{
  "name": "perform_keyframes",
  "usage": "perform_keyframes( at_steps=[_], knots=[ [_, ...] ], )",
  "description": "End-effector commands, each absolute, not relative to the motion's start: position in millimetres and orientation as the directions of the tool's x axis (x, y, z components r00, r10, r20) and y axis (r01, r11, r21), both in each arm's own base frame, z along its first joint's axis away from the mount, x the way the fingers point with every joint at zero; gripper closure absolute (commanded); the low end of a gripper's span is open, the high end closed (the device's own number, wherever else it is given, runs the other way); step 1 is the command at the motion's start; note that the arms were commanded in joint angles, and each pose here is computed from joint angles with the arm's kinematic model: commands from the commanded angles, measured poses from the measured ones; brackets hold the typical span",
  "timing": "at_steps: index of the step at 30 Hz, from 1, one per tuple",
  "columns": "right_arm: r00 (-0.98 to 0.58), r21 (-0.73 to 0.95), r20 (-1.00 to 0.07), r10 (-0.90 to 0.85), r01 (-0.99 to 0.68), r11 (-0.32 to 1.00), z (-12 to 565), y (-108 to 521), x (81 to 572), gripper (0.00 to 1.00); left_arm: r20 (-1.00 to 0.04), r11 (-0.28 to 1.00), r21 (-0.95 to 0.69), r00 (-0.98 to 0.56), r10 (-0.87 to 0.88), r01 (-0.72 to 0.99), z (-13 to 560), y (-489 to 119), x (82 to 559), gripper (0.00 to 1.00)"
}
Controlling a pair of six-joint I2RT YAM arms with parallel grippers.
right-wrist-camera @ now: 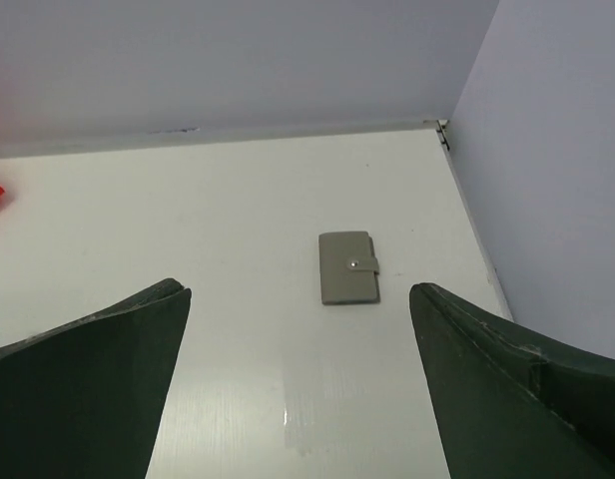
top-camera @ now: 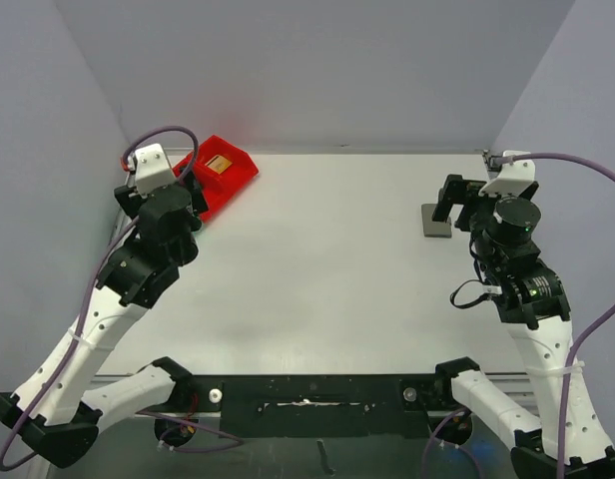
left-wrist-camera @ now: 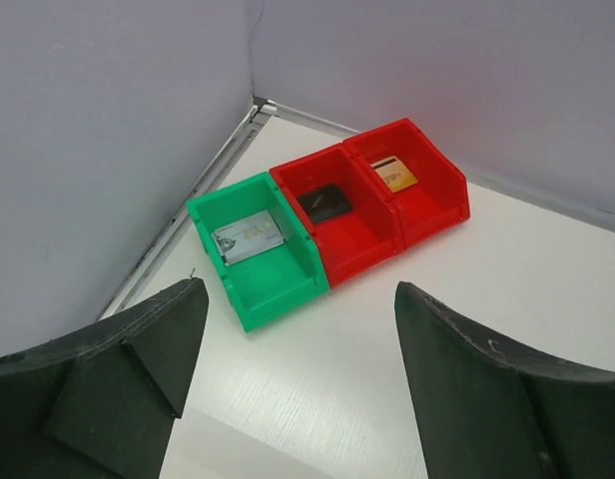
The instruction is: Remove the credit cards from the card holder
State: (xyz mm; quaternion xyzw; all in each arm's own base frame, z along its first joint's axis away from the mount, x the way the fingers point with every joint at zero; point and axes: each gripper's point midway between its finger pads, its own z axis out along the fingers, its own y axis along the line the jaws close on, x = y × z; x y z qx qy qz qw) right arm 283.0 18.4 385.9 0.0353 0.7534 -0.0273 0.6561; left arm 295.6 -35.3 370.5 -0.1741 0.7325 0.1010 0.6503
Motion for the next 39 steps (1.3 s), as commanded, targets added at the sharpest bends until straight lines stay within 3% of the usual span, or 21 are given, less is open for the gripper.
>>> perform_keyframes(
  at_steps=[1, 6, 11, 15, 22, 31, 39],
  knots=[
    [-0.123, 0.062, -0.990, 0.065, 0.026, 0.998, 376.8, 22.3, 288.4, 0.02, -0.982, 0.901, -0.138, -0.058, -0.178, -0.412, 373.6, -30.5, 316.5, 0.24],
    [-0.186, 0.088, -0.979, 0.089, 0.015, 0.996, 346.0, 17.0, 293.4, 0.02, -0.970, 0.947, -0.097, -0.183, -0.159, -0.305, 344.4, -48.0, 347.8, 0.24],
    [-0.225, 0.117, -0.968, 0.114, -0.001, 0.993, 326.2, 15.1, 295.6, 0.02, -0.910, 0.949, -0.183, -0.322, -0.262, -0.256, 299.2, -53.3, 379.2, 0.22],
    [-0.251, 0.132, -0.960, 0.126, -0.007, 0.991, 317.8, 14.6, 295.1, 0.02, -0.779, 0.888, -0.415, -0.427, -0.459, -0.198, 261.5, -55.8, 409.5, 0.20],
    [-0.259, 0.163, -0.954, 0.152, -0.022, 0.986, 314.6, 17.0, 294.9, 0.02, -0.607, 0.791, -0.523, -0.512, -0.607, -0.318, 209.6, -34.0, 458.6, 0.22],
    [-0.250, 0.165, -0.956, 0.155, -0.020, 0.986, 319.6, 15.6, 287.7, 0.02, -0.543, 0.738, -0.436, -0.504, -0.672, -0.515, 162.3, -0.7, 512.9, 0.25],
    [-0.249, 0.153, -0.957, 0.148, -0.004, 0.988, 320.9, 11.4, 282.1, 0.02, -0.570, 0.737, -0.310, -0.504, -0.649, -0.600, 143.6, 25.0, 513.8, 0.28]
  ],
)
